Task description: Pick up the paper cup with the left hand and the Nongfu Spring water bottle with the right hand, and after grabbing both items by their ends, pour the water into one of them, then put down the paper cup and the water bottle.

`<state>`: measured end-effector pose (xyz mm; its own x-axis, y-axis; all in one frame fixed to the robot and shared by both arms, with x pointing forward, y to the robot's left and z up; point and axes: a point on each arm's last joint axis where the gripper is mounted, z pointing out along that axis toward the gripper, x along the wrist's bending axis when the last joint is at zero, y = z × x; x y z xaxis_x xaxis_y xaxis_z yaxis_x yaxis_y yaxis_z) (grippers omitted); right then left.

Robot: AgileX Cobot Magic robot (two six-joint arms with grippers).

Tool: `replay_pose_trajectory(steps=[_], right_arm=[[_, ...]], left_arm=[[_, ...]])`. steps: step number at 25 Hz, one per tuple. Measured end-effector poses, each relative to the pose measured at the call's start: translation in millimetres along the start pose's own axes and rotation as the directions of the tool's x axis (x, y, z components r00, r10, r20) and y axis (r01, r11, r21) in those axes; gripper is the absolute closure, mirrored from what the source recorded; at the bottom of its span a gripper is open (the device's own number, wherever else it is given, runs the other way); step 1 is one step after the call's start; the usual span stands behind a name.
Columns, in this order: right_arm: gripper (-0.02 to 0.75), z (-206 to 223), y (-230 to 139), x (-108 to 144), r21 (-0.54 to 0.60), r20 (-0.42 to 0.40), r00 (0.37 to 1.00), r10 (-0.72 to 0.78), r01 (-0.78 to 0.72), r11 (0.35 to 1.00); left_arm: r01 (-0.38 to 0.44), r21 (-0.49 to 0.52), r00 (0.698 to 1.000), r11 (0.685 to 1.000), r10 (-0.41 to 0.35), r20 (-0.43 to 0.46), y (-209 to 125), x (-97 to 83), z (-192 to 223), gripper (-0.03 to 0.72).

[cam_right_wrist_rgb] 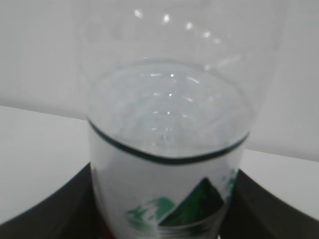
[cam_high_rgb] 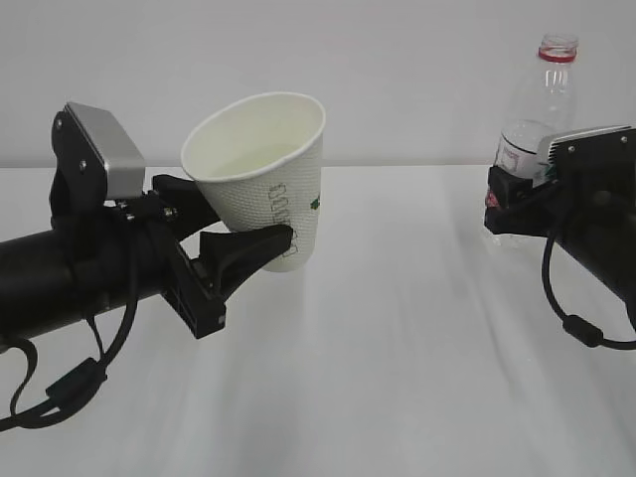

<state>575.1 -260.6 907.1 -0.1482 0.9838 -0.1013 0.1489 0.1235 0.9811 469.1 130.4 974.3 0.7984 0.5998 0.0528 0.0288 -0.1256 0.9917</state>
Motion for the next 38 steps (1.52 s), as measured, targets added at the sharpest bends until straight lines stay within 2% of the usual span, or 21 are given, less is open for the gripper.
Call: replay_pose_trajectory(steps=[10, 17, 22, 31, 38], right_arm=[[0.288, 0.0, 0.0, 0.2, 0.000, -0.002, 1.000, -0.001, 0.001, 1.000], [0.288, 0.0, 0.0, 0.3, 0.000, -0.004, 1.000, -0.002, 0.002, 1.000], [0.288, 0.0, 0.0, 0.3, 0.000, -0.004, 1.000, -0.002, 0.002, 1.000], [0.288, 0.0, 1.0, 0.3, -0.011, -0.003, 1.000, -0.001, 0.001, 1.000], [0.288, 0.0, 1.9, 0.3, -0.021, -0.004, 1.000, -0.002, 0.002, 1.000]], left_arm=[[-0.001, -0.020, 0.993, 1.000, -0.002, -0.117, 1.7, 10.7, -0.8, 0.251], [-0.018, 0.014, 0.986, 1.000, 0.020, -0.165, -1.2, 15.5, -1.7, 0.251], [-0.014, 0.017, 0.978, 1.000, 0.017, -0.210, -2.3, 27.4, -6.1, 0.251], [0.017, 0.014, 0.946, 1.000, -0.011, -0.323, -4.7, 53.6, -17.8, 0.251], [0.061, 0.012, 0.901, 0.998, -0.049, -0.430, -8.1, 75.8, -30.2, 0.251]])
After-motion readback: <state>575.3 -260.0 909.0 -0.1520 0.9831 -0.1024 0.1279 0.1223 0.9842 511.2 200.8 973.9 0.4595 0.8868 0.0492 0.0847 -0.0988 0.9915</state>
